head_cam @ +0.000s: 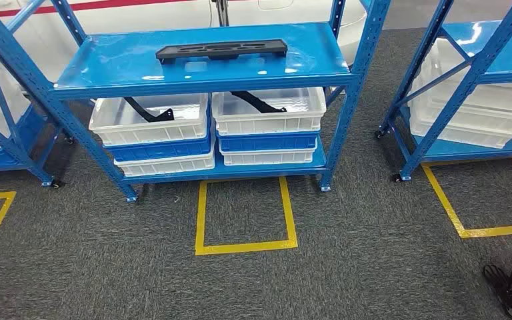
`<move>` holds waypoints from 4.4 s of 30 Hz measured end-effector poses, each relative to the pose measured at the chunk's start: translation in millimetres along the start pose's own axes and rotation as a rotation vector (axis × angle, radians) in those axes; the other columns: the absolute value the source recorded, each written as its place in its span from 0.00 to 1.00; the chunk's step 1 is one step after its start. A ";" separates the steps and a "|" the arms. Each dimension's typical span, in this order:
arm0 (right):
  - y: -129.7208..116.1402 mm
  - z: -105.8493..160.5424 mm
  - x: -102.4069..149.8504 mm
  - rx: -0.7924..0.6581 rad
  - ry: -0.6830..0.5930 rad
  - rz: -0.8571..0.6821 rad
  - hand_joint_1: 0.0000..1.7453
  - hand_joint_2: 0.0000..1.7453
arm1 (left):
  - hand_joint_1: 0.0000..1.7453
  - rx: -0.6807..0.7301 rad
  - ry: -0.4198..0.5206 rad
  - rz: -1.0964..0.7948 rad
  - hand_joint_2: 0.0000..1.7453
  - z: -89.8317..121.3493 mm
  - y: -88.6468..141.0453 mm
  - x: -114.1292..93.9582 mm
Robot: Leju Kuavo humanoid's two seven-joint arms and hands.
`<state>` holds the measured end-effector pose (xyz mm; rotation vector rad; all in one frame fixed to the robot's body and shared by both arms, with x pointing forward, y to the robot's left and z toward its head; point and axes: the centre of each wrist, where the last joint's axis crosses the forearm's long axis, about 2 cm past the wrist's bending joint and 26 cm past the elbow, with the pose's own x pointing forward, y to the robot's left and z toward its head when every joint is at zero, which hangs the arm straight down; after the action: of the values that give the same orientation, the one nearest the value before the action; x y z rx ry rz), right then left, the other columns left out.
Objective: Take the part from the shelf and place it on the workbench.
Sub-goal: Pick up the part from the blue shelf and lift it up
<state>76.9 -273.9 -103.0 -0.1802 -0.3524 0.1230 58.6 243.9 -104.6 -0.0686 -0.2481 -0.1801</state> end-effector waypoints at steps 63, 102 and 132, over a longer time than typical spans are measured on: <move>3.6 257.9 342.7 -0.364 -1.726 0.690 0.00 0.00 | 0.00 -0.047 0.070 -0.253 0.00 -3.3 -9.8 19.6; 7.5 279.4 335.0 -0.404 -1.793 0.783 0.00 0.00 | 0.00 -0.052 0.063 -0.309 0.00 -3.4 -11.5 20.5; 12.6 280.3 330.1 -0.400 -1.817 0.810 0.00 0.00 | 0.00 -0.054 0.074 -0.311 0.00 -3.6 -9.1 20.5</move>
<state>284.2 -168.6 262.6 -0.5807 -2.1174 1.0443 77.3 231.2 -102.5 -0.0768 -0.1785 -0.4983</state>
